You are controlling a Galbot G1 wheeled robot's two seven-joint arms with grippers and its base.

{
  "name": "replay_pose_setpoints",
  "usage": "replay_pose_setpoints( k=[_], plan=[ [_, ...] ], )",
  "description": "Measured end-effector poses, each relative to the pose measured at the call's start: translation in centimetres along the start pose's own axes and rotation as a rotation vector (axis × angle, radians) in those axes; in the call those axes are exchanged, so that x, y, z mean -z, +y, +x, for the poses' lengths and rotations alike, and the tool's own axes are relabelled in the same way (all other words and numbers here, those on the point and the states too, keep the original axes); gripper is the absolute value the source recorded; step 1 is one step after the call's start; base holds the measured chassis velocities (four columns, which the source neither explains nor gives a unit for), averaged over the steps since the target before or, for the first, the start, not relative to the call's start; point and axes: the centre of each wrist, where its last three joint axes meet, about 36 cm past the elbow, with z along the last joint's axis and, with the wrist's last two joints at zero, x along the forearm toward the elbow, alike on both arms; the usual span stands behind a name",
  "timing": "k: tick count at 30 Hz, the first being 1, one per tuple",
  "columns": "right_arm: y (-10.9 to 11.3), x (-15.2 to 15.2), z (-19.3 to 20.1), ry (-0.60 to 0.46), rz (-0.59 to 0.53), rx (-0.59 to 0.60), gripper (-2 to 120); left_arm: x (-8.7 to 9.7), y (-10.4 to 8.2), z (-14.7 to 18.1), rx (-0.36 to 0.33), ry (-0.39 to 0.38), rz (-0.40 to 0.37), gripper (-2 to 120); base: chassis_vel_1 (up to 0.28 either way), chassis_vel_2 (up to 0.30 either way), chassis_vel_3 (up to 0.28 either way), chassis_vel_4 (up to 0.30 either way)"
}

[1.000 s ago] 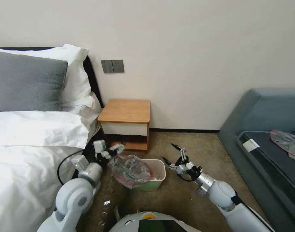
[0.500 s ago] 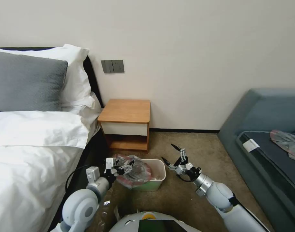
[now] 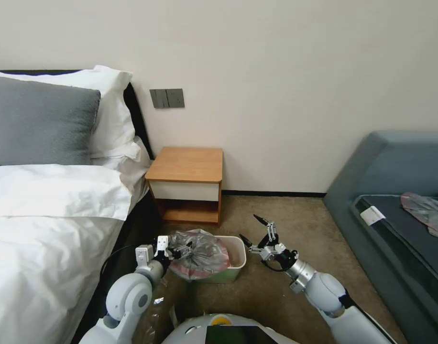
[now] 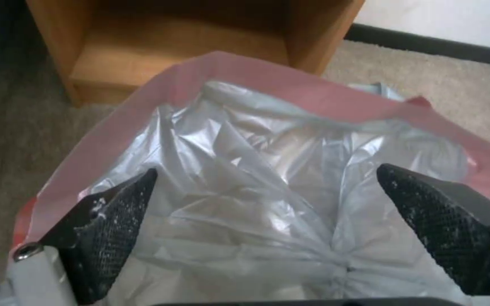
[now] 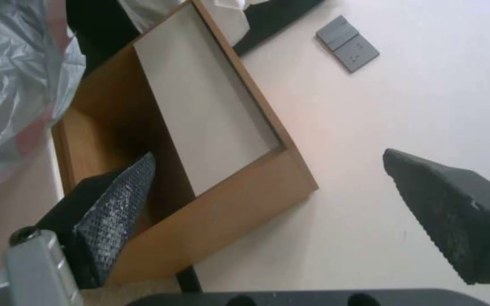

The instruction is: Pick up the garbage bag from the table and place it over the trash can.

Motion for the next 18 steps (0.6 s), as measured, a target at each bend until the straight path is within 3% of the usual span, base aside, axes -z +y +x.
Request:
replay_pose_setpoints(
  k=[18],
  plan=[
    [0.0,0.2,0.3,0.006,-0.006,-0.011,100,-1.7,1.1,-2.4,-0.011,0.061,0.011,94,0.000,0.000,0.000,0.000]
  ],
)
